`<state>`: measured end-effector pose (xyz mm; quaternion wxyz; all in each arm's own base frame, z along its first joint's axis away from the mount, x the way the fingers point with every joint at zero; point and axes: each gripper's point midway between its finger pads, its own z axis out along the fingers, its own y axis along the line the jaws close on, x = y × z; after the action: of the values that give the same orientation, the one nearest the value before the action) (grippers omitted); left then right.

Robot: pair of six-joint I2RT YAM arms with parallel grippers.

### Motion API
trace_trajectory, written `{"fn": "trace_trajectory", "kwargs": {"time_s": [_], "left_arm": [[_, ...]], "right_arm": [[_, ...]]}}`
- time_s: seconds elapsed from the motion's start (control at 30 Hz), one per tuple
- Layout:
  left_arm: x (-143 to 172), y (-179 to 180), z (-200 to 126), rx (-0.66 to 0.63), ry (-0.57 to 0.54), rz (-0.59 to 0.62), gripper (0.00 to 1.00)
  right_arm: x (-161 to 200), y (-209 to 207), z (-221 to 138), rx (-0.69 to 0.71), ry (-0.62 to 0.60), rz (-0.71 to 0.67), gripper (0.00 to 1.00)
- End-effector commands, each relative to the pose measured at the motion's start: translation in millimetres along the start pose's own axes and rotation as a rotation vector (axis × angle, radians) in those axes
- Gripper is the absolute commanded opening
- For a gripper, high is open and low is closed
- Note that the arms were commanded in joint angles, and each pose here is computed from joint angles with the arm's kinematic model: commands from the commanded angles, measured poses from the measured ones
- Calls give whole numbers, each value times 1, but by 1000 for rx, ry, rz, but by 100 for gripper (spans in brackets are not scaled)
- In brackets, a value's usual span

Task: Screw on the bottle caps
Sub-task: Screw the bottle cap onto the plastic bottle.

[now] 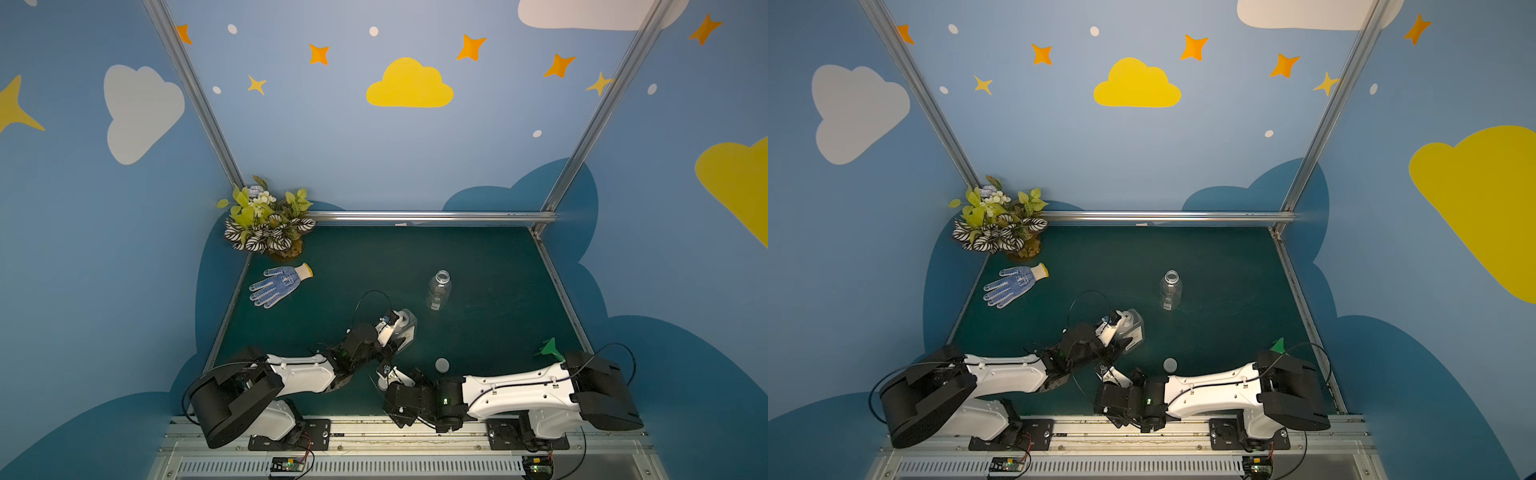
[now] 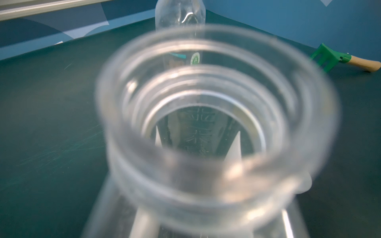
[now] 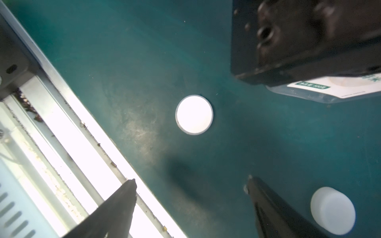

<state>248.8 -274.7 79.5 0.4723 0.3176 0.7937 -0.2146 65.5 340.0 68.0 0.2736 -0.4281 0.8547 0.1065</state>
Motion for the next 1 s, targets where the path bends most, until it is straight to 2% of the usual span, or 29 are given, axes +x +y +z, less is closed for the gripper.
{"fn": "trace_trajectory", "kwargs": {"time_s": [0.0, 0.23, 0.5, 0.97], "left_arm": [[-5, 8, 0, -52, -7, 12, 45], [-10, 31, -12, -166, -16, 14, 39], [-2, 61, -21, -252, -3, -90, 35], [10, 75, -23, -291, 23, -151, 34]], "right_arm": [[-1, -4, -5, 4, -33, 26, 88], [-3, -10, 1, 28, -23, 31, 87], [-9, -10, 19, 42, 25, 24, 80], [-12, -16, 53, 77, 125, 33, 67]]}}
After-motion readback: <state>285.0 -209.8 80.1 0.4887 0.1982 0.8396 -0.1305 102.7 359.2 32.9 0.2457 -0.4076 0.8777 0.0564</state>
